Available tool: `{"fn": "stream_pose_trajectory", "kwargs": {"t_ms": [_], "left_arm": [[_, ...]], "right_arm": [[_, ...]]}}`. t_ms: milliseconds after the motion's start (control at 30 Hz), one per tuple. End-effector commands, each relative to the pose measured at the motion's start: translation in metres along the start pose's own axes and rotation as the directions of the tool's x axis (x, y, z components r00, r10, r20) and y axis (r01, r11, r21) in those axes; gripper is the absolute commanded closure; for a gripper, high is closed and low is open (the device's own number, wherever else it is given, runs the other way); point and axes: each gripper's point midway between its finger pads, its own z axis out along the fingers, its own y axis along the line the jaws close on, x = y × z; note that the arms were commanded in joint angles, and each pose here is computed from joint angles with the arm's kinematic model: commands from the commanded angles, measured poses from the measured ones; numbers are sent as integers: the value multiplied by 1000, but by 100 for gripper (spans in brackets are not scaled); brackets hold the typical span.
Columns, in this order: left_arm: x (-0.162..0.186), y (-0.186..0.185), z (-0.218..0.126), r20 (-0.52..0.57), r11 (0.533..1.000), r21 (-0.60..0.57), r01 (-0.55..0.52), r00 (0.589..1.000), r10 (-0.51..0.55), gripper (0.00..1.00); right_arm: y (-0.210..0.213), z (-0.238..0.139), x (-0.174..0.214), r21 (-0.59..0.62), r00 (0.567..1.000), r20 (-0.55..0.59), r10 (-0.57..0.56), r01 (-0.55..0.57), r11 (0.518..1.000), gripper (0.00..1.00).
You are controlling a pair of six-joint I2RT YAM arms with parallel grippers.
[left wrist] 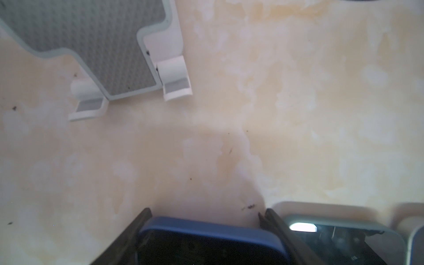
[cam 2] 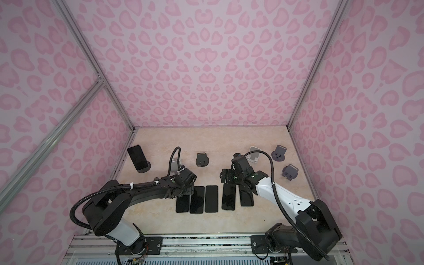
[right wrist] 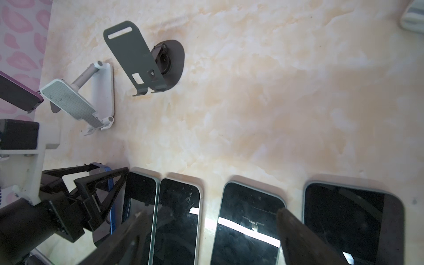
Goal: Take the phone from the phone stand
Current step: 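Lower the phone flat beside the row of flat phones and open the left gripper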
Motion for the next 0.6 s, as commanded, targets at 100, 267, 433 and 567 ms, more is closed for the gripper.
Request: {"fn": "stream_pose_trajectory", "kwargs": {"t_ms": [100,267,433,567], "left_arm": [[32,25,0,-113,997,-72,-42,993,34,24],[33,25,1,-119,996,-67,-60,992,52,22],[30,23,1,-120,994,-79,-70,991,60,21],[31,27,1,-128,992,-101,-79,990,66,21]], "right_arm": [[3,0,-1,-6,1000,-12,-8,8,1000,10],[4,0,-1,-10,1000,-10,-2,2,1000,10],[3,-1,-1,-3,1000,-9,-3,3,1000,10],[1,-2,0,1,1000,-7,-5,5,1000,10]]}}
